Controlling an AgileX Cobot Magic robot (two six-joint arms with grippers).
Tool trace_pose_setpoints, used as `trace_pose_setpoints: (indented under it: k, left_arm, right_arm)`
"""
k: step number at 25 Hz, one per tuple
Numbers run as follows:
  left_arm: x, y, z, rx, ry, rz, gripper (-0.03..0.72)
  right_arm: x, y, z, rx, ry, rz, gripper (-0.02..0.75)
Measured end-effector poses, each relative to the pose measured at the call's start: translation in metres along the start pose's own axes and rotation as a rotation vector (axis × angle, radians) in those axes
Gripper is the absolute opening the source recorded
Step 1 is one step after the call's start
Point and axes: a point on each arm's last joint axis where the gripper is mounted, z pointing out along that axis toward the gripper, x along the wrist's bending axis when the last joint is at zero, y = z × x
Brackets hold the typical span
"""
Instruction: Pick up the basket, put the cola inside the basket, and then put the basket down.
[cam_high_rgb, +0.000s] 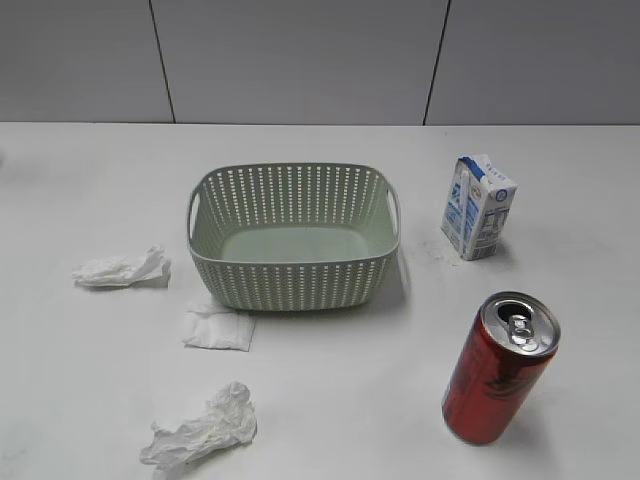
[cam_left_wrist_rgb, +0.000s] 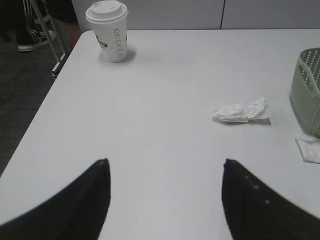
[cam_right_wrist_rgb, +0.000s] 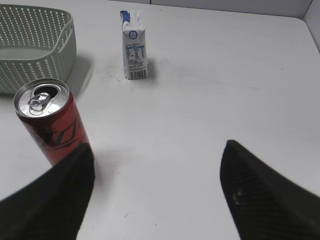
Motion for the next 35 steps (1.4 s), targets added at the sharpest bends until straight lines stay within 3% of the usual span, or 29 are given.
trace_pose_setpoints:
  k: [18,25,35]
  left_arm:
    - [0.0,0.003,-0.001,-0.023,0.001,0.0,0.534]
    - [0.001,0.038,0.007,-0.224,-0.011,-0.039,0.534]
    - [0.007,0.099,0.062,-0.219,-0.051,-0.171,0.534]
  right_arm:
    - [0.0,0.0,0.0,0.0,0.0,0.001,0.591]
    - [0.0,0.0,0.0,0.0,0.0,0.001,0.591]
    - [0.0,0.0,0.0,0.0,0.0,0.001,0.591]
